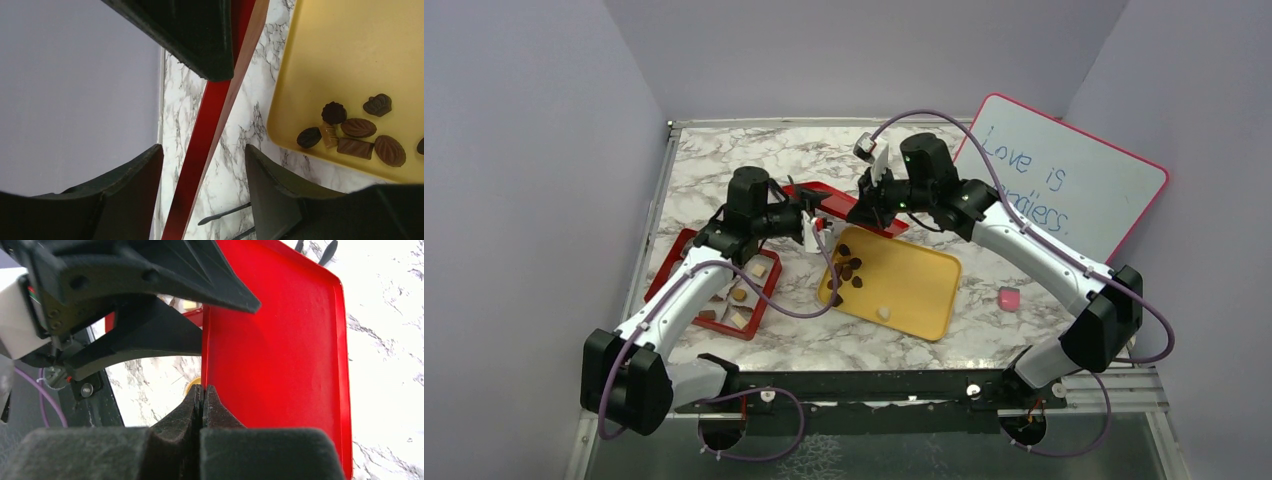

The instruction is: Pack the chocolate

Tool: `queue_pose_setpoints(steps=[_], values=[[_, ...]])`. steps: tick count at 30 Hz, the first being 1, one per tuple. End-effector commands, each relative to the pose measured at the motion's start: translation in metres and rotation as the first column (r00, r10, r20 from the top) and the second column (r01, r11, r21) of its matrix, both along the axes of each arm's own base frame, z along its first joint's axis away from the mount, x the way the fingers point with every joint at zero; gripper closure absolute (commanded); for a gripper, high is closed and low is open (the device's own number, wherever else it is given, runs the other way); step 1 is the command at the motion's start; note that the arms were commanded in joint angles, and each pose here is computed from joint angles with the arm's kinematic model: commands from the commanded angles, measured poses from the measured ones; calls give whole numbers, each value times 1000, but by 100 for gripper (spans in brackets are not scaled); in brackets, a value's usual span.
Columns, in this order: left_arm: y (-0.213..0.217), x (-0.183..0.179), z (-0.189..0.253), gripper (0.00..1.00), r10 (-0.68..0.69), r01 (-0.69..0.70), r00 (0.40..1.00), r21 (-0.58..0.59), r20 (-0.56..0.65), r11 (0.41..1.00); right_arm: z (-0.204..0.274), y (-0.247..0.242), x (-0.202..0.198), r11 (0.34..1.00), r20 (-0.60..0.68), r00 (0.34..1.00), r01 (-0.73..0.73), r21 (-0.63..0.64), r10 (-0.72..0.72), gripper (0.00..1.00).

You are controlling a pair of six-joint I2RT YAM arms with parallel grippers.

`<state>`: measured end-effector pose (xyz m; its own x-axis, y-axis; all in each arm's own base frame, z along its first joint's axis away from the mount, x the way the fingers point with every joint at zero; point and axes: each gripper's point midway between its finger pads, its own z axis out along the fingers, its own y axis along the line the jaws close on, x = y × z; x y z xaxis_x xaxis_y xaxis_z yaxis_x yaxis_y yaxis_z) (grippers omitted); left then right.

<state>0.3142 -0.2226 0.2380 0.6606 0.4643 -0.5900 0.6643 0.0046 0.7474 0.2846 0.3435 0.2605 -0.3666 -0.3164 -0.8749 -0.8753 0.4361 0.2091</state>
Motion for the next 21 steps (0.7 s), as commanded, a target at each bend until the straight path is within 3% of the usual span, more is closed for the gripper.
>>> queue_pose_setpoints(steps=[1, 7, 11, 13, 18, 21], values=[[-6, 2, 6, 42, -22, 20, 999, 35, 46, 999, 46, 5, -7, 993, 127, 989, -84, 87, 73, 99], [-4, 0, 12, 64, 5, -6, 999, 25, 32, 1000, 49, 3, -11, 991, 140, 986, -107, 81, 95, 99], [0, 1, 15, 82, 45, -45, 999, 22, 1, 999, 54, -1, -9, 993, 170, 982, -96, 66, 83, 92], [2, 2, 19, 88, 69, -68, 998, 15, -13, 998, 63, -4, -7, 994, 199, 978, -83, 67, 68, 83], [4, -9, 38, 90, 82, -83, 996, -41, -35, 996, 115, -21, 2, 981, 298, 949, 49, 186, -104, 51], [8, -18, 47, 91, 95, -97, 995, -67, -42, 993, 145, -27, -15, 968, 369, 925, -10, 251, -86, 38]])
